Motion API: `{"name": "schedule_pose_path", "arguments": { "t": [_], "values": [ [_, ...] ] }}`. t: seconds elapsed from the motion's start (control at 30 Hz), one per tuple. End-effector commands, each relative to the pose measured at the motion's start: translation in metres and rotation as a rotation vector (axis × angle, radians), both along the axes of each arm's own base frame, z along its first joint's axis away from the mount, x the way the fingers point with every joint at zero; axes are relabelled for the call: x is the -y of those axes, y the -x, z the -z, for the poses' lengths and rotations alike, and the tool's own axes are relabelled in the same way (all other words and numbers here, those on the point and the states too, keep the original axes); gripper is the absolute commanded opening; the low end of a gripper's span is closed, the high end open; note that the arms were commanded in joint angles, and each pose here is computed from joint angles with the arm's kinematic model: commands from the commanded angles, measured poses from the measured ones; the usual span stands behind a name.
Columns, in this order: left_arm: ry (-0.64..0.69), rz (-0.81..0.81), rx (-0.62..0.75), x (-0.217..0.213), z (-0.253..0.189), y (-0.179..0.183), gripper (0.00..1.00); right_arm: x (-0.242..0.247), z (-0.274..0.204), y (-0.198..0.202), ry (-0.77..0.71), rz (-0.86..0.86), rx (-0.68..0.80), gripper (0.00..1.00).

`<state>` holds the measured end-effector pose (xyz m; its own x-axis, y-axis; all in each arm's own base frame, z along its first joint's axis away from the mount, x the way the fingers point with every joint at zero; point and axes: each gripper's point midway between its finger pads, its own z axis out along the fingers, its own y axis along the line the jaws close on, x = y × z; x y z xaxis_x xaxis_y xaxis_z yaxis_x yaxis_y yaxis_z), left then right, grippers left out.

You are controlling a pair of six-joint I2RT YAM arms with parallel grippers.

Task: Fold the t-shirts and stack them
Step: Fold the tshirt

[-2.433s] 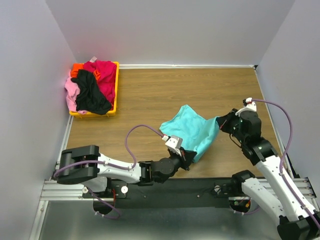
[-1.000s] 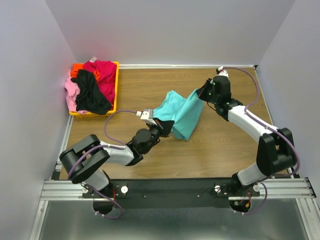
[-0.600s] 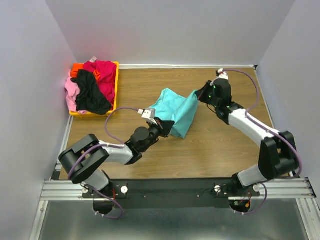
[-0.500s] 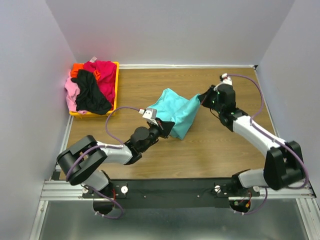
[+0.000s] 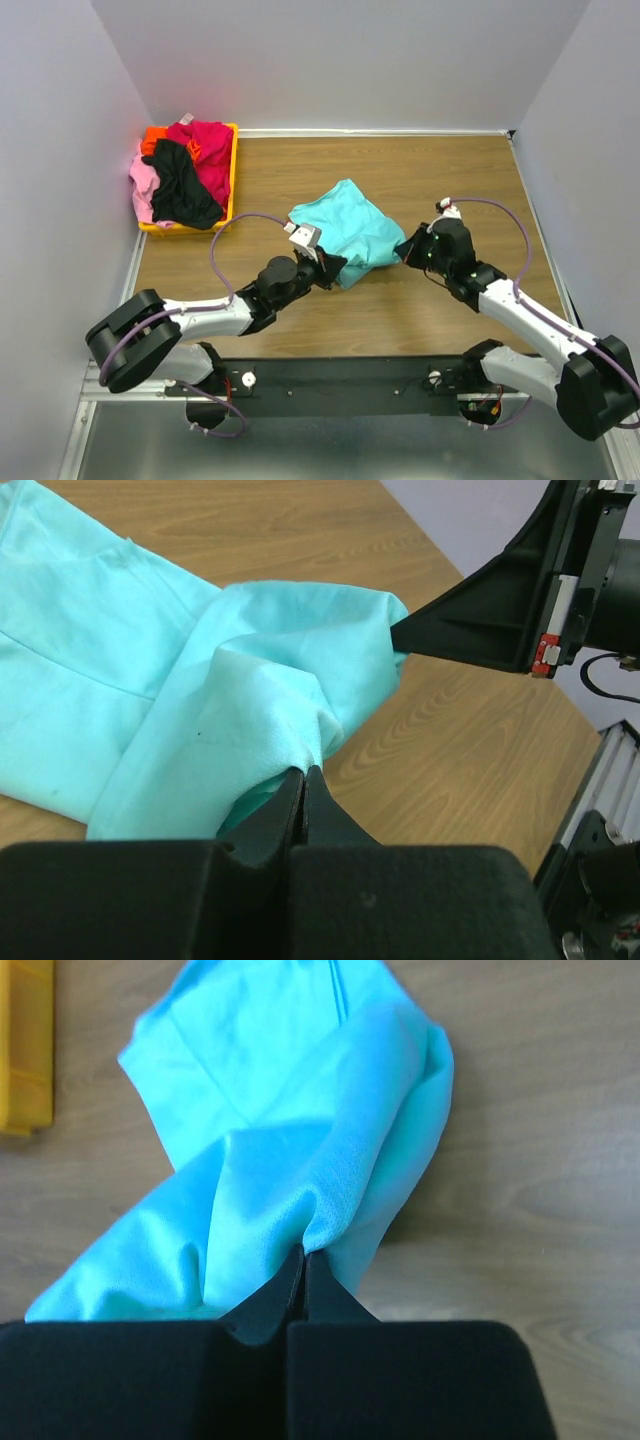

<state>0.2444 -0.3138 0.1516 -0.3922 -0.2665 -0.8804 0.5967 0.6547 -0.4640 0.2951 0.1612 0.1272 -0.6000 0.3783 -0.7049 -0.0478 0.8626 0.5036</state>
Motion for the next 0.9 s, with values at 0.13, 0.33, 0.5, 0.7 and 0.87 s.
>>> {"name": "schedule_pose_path", "arguments": {
  "t": [0.13, 0.33, 0.5, 0.7, 0.87],
  "values": [
    [-0.129, 0.040, -0.067, -0.014, 0.030, 0.026, 0.00, -0.004, 0.039, 0.056, 0.017, -0.039, -0.179, 0.01],
    [-0.181, 0.055, -0.092, -0.022, 0.040, 0.035, 0.00, -0.008, 0.056, 0.078, 0.048, -0.063, -0.260, 0.01],
    [-0.178, 0.073, -0.095, -0.026, 0.033, 0.042, 0.00, -0.008, 0.048, 0.088, 0.048, -0.080, -0.273, 0.01],
    [-0.182, 0.100, -0.079, -0.027, 0.022, 0.047, 0.00, -0.003, 0.023, 0.090, 0.072, -0.083, -0.251, 0.00],
    [-0.193, 0.159, -0.093, -0.022, 0.023, 0.056, 0.00, -0.002, 0.028, 0.095, 0.092, -0.098, -0.282, 0.01]
  ]
}}
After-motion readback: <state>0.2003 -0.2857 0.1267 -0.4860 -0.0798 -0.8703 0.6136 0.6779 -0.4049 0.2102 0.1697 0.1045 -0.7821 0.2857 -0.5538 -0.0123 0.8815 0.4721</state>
